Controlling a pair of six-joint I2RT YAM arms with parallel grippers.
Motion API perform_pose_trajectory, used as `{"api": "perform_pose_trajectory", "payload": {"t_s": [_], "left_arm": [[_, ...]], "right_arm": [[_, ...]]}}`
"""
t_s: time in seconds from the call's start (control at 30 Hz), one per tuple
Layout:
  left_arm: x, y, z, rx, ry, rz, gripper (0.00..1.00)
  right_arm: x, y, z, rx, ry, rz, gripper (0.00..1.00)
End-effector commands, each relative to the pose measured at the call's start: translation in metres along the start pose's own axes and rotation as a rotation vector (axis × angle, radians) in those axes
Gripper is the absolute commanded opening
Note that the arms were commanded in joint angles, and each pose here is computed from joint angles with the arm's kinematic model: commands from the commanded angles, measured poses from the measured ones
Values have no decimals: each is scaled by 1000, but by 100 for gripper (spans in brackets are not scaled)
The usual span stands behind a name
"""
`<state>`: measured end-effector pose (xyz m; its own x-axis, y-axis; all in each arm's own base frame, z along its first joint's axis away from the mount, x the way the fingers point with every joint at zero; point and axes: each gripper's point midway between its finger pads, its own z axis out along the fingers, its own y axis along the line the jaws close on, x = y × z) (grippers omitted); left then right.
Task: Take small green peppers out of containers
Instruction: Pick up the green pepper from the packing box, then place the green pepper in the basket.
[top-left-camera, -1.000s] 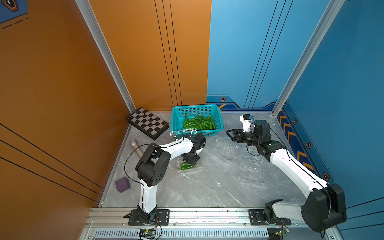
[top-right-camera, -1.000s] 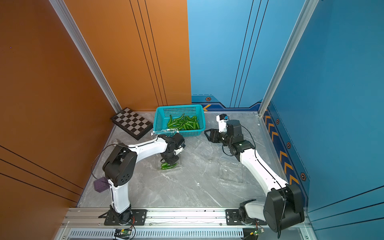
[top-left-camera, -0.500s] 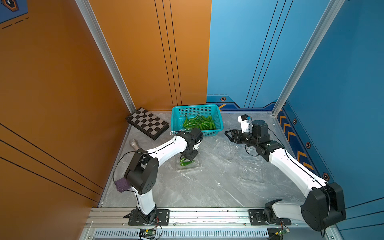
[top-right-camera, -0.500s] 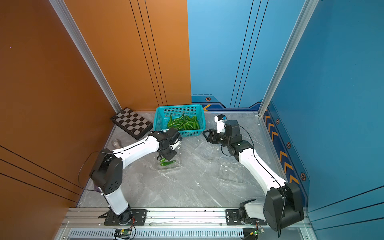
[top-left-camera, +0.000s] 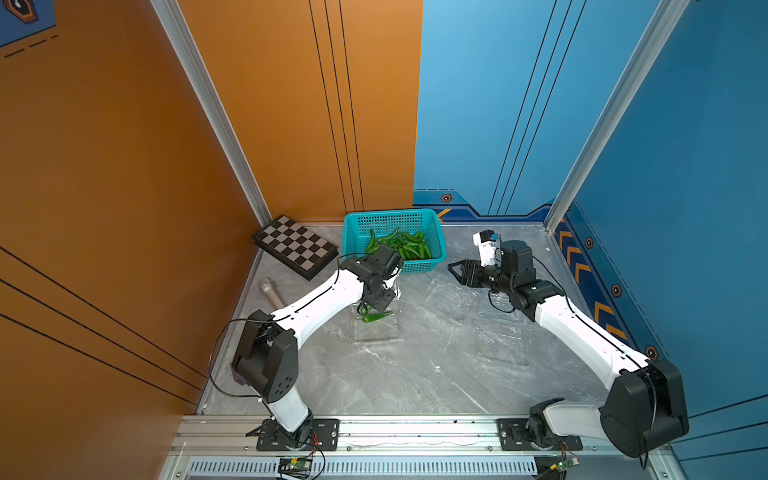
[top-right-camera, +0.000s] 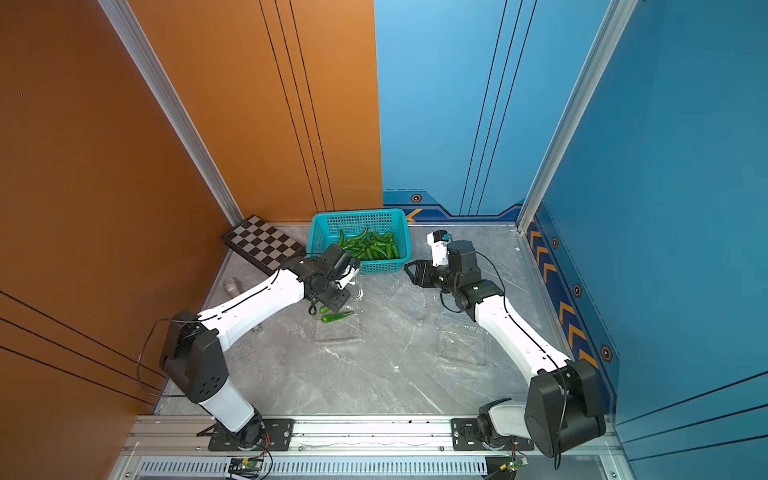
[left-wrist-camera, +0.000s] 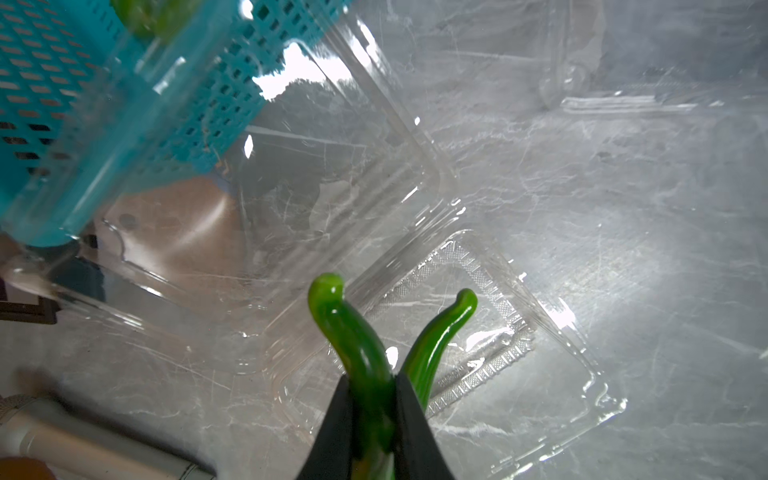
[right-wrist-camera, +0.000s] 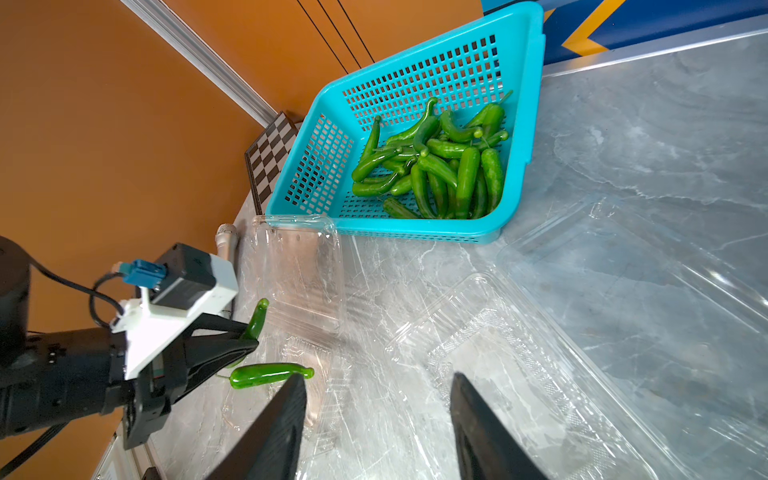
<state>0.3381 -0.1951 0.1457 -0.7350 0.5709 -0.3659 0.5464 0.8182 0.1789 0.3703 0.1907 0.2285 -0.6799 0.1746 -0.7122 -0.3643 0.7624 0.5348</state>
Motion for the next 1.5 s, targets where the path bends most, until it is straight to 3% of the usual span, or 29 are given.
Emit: {"api": "perform_pose_trajectory", "payload": {"t_s": [0.0, 0.17, 0.47, 0.57, 0.73, 0.9, 1.07, 1.27, 1.4, 1.47], "left_arm": [[-16, 4, -24, 25, -66, -26, 1], [-54, 17, -45, 25, -162, -46, 3], [-165, 65, -88, 68, -420, -124, 11], [-193, 86, -80, 29, -460, -145, 15], [-221, 137, -29, -27, -465, -250, 15], [-229, 184, 20, -86, -471, -358, 19], [-218, 200, 48, -136, -424, -362, 42], [-203, 198, 51, -136, -372, -379, 63], [-185, 205, 30, -147, -353, -475, 67], [-174, 209, 11, -148, -357, -522, 67]], "right_arm": [[-13, 8, 0, -11, -32, -15, 57], [-16, 5, 4, -9, -41, -14, 57], [-22, -3, 18, -4, -35, 1, 57], [-24, -7, 20, -2, -40, 5, 58], [-29, -9, 19, -11, -49, 5, 58], [-29, -8, 18, -22, -44, 7, 58], [-25, -7, 14, -24, -39, 5, 59], [-23, -8, 10, -16, -28, -8, 63], [-21, -20, 5, 53, -30, -24, 68], [-20, -39, -2, 168, -54, -42, 73]]}}
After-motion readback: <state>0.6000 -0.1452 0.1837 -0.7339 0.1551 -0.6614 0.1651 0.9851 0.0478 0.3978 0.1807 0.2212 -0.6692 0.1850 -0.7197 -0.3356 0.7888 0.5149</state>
